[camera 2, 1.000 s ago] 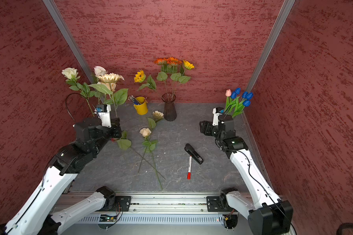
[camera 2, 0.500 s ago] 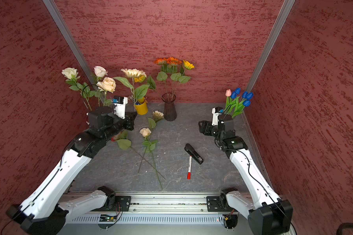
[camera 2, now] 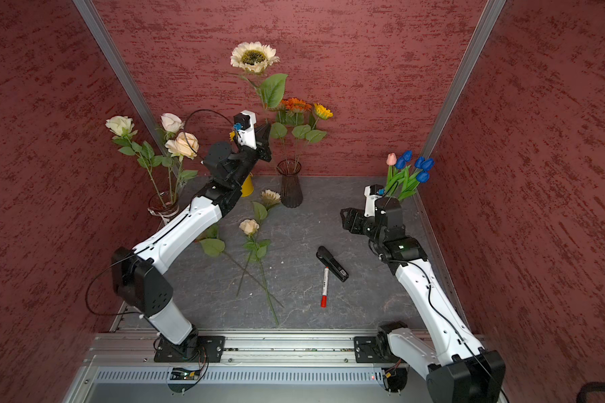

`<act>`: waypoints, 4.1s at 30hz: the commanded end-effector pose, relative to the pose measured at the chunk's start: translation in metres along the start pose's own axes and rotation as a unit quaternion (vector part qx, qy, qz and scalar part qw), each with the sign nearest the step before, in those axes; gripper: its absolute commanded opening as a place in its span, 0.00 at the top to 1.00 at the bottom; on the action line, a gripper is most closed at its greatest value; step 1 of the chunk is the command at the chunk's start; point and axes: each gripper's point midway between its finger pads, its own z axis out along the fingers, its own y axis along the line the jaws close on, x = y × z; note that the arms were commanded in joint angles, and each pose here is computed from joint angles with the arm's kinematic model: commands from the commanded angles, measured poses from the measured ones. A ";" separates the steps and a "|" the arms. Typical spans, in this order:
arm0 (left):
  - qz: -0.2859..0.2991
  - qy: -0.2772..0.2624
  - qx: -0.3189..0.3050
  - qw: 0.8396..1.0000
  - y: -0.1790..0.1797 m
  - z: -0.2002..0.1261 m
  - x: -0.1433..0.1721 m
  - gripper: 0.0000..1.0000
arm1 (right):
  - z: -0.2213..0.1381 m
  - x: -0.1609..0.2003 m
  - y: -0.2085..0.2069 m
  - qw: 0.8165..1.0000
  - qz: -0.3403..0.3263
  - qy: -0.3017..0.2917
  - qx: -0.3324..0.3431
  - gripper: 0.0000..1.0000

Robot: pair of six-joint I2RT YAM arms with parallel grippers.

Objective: Arrange the flowers in different vases according to their variety
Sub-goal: Insert the flower into the vase, then pick up the flower at the center of the board.

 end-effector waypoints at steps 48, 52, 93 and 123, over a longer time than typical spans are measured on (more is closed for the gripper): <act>-0.125 0.309 -0.048 0.942 -0.029 -0.124 0.118 0.00 | 0.013 0.039 0.037 0.997 -0.001 0.053 -0.048 0.23; -0.139 0.366 -0.079 0.917 -0.021 -0.182 0.125 0.00 | 0.028 0.070 0.056 0.994 -0.009 0.086 -0.064 0.23; -0.350 0.539 -0.266 0.719 0.051 -0.421 0.215 0.00 | 0.177 0.304 0.187 0.910 -0.210 0.357 -0.009 0.48; -0.366 0.544 -0.264 0.707 0.048 -0.425 0.222 0.00 | 0.160 0.266 0.190 0.918 -0.227 0.325 0.011 1.00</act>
